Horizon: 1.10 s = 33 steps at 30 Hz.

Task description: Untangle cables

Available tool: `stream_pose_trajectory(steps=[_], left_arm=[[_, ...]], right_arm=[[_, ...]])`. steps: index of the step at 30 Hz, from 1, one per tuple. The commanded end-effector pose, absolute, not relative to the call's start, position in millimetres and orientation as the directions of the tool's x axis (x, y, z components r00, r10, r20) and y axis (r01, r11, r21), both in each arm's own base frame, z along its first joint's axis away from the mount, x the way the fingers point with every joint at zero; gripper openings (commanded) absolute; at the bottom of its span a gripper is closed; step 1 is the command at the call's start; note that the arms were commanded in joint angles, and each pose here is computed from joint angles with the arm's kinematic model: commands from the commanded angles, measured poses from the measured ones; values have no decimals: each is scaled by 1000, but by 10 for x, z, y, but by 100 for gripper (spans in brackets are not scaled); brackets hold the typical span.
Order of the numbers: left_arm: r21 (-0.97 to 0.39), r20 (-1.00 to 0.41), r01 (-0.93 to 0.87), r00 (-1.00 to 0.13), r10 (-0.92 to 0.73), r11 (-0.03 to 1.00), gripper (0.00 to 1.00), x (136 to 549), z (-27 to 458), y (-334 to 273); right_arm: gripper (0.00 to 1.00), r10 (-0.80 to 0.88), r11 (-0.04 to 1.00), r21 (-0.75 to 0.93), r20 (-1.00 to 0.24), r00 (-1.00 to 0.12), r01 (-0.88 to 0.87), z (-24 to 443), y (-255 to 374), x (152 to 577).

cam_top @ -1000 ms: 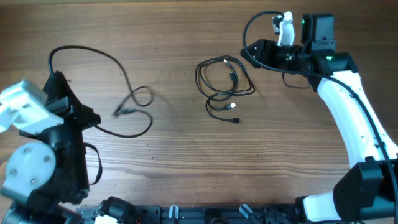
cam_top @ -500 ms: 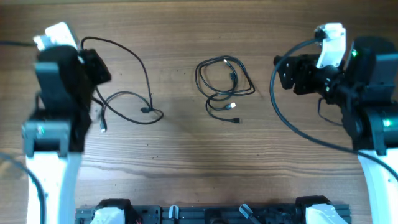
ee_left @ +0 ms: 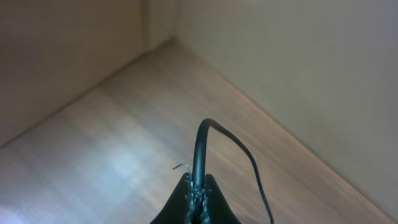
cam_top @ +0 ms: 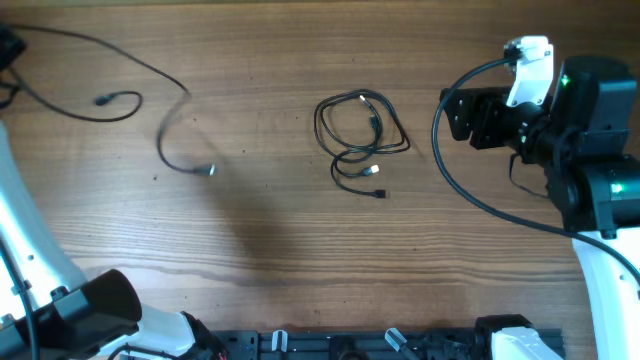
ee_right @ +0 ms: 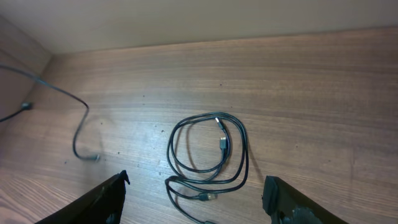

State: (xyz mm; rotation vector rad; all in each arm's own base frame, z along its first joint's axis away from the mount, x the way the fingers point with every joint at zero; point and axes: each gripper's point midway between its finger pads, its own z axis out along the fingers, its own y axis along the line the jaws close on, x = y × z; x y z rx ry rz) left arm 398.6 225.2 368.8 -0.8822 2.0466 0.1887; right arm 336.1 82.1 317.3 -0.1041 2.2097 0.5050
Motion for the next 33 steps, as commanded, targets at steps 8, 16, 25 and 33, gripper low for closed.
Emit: stream_pose_trajectory(steps=[8,16,25,33], left_arm=[[-288,-578,-452,-621,-530,844,4,4098,3303,1037],[-526,-497,165,-855,-144,834,4,4015,3365,-1177],[-817,-529,503,-848,-20,283,4,3509,4208,-1820],[-875,-469,463,-883,-11,143,4,3357,4392,-1821]], right_arm=[[73,77,909,330,-735,-674,-256,3010,872,3537],[73,49,807,427,-737,-674,-408,3079,1196,3527],[79,-135,513,294,-900,-414,-806,3350,1967,3523],[78,-194,441,117,-956,-222,-890,3473,2279,3508]])
